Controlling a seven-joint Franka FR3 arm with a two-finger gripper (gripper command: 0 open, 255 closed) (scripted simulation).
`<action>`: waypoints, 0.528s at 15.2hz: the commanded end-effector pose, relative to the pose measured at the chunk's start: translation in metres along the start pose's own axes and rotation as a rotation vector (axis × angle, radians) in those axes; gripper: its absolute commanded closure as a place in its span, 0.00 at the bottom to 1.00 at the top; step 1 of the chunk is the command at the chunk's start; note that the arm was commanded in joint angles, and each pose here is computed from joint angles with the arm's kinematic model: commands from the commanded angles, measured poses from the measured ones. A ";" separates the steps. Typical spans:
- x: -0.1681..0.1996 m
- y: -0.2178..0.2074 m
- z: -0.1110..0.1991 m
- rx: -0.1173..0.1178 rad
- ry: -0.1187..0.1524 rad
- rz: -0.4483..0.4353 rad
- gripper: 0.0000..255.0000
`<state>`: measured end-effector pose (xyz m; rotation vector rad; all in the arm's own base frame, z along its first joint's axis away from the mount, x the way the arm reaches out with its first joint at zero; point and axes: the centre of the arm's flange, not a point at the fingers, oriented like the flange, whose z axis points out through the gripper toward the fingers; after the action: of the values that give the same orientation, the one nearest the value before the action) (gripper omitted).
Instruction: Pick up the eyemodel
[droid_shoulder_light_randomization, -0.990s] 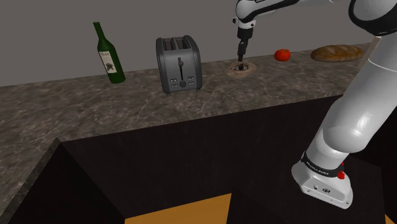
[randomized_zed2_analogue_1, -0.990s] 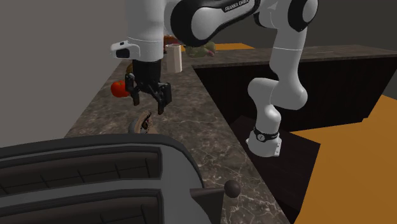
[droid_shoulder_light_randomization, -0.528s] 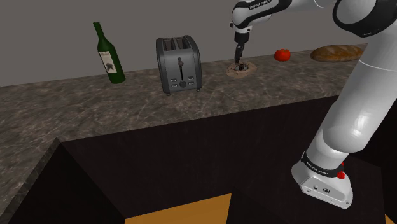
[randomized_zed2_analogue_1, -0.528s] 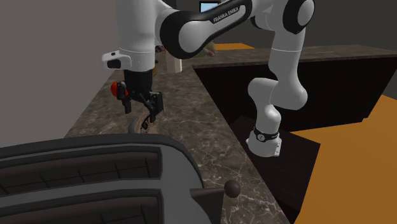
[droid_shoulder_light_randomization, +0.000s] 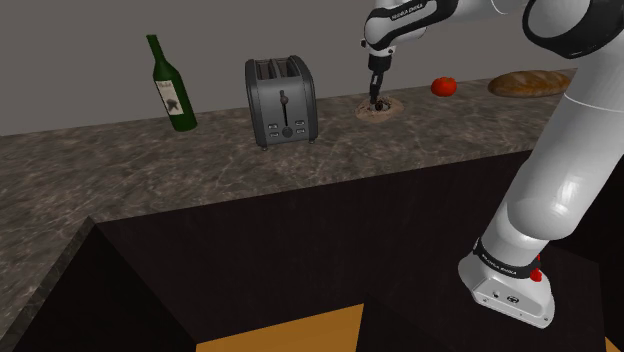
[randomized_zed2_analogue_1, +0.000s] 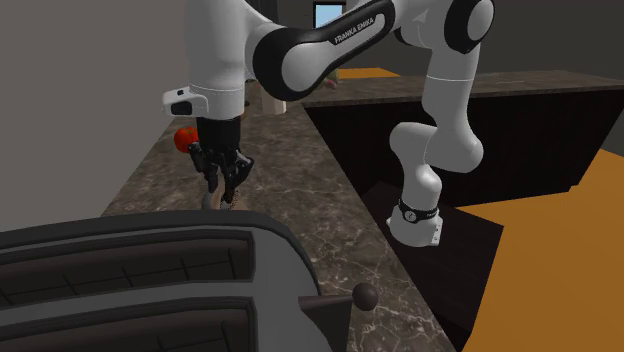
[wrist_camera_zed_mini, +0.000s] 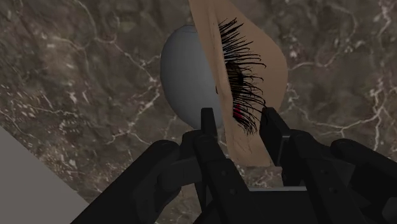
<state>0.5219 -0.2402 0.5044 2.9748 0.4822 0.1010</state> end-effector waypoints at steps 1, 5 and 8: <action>0.000 0.000 0.001 0.001 -0.002 0.000 1.00; 0.000 0.000 0.001 0.001 -0.002 0.000 1.00; 0.000 0.002 -0.009 0.001 -0.002 0.000 1.00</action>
<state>0.5218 -0.2405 0.5096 2.9757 0.4821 0.0985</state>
